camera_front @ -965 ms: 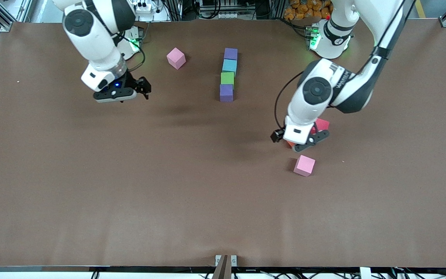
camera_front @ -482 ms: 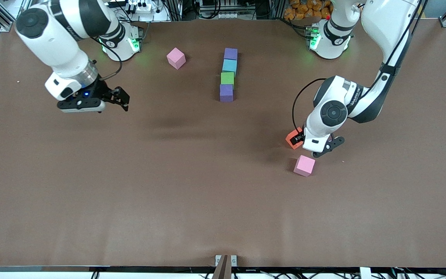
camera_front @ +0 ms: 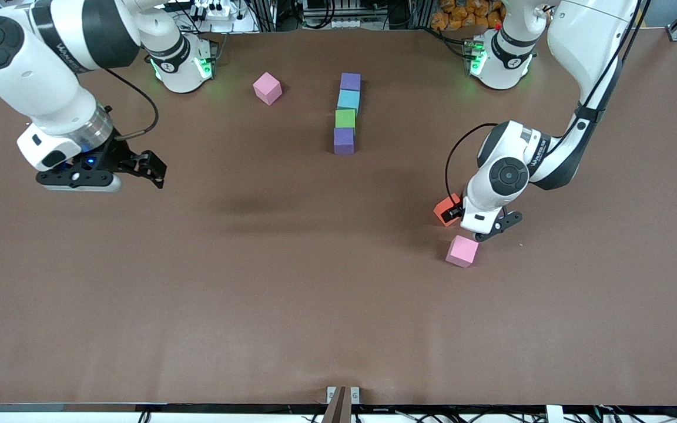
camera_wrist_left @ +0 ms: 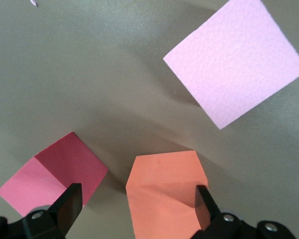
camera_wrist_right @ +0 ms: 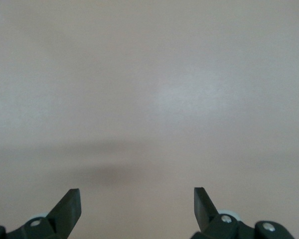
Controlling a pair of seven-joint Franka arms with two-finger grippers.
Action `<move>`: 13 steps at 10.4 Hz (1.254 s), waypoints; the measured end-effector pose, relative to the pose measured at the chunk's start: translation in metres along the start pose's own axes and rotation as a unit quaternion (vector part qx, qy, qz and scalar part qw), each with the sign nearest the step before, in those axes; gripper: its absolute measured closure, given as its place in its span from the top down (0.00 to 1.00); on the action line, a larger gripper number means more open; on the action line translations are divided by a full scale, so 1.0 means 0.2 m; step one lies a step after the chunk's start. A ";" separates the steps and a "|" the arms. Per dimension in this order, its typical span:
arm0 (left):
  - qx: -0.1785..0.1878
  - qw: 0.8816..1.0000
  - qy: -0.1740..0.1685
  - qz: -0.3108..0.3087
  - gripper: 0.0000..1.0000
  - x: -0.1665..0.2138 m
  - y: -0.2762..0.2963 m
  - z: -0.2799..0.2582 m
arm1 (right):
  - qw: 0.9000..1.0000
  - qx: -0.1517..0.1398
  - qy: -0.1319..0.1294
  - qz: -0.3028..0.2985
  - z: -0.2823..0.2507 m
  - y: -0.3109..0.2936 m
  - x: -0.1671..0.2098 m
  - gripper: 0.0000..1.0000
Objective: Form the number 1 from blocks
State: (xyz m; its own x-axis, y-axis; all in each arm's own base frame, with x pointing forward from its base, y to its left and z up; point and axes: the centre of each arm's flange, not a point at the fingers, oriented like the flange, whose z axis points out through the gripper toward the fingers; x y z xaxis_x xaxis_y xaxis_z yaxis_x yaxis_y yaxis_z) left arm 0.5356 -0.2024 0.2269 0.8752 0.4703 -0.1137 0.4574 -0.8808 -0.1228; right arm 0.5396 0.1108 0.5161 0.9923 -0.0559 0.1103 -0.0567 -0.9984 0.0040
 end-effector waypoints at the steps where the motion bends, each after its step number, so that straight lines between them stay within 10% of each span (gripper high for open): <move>1: -0.001 1.000 0.001 0.000 1.00 0.00 0.00 0.00 | 1.000 0.000 0.004 0.007 -0.02 0.04 0.02 1.00; 13: -0.032 0.999 -0.008 -0.006 0.99 -0.01 0.08 0.11 | 1.000 0.000 0.017 0.023 -0.08 0.12 0.06 1.00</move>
State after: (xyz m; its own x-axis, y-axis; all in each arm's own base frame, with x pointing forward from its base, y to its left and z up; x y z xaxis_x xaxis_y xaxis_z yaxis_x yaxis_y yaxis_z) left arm 0.5370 -0.2172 0.2029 0.8674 0.4806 -0.1290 0.4767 -0.8769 -0.0617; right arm 0.5491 0.0859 0.5339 0.9846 -0.1005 0.1432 -0.1014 -0.9948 -0.0008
